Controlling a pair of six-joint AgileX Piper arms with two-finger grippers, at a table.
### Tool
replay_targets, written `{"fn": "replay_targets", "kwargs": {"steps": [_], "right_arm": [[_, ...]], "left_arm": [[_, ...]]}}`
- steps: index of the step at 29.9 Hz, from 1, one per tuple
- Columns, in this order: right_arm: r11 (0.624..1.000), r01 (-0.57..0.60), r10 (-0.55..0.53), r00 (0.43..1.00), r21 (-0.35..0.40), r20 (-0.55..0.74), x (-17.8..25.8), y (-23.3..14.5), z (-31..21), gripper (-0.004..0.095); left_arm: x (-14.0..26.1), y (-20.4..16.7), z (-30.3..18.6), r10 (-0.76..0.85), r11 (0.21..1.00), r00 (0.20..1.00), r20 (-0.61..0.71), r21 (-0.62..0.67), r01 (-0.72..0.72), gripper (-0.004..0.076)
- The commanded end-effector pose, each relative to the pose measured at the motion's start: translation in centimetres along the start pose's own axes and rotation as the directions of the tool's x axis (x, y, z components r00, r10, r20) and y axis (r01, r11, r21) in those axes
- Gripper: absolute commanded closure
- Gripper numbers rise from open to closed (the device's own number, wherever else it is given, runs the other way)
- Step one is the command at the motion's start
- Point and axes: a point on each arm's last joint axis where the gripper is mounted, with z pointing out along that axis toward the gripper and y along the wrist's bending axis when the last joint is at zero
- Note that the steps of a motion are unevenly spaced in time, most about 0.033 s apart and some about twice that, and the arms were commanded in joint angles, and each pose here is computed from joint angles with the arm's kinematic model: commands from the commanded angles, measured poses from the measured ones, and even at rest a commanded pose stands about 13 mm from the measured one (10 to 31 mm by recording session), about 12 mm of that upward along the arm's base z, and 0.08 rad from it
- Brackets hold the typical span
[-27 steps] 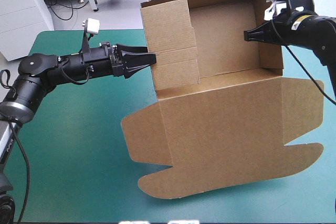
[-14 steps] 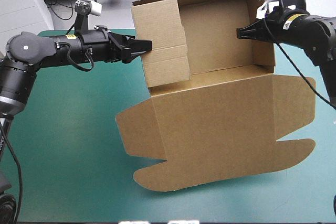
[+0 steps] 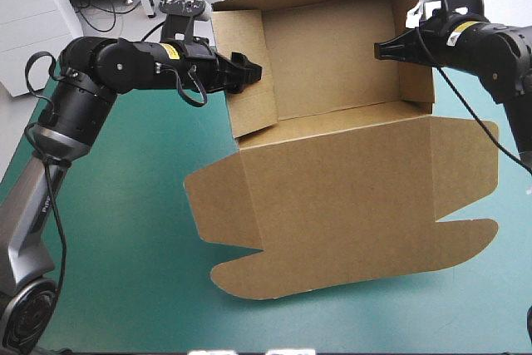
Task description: Fold the box
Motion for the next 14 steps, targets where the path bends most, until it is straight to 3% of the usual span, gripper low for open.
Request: {"fn": "replay_targets", "kwargs": {"steps": [1,14], "right_arm": [[0.999,-0.037,0.039,0.988,-0.017,0.152,-1.7,0.1,-2.5,0.0924],[0.999,-0.053,0.052,0.997,0.007,0.052,-0.8,0.0,0.7,0.0924]], "left_arm": [[-1.6,-1.4,-2.5,-0.007,1.000,0.991,0.133,-0.006,0.007,0.0217],[-1.6,-0.9,-2.5,-0.015,0.998,0.992,0.125,-0.063,0.023,0.0240]]}}
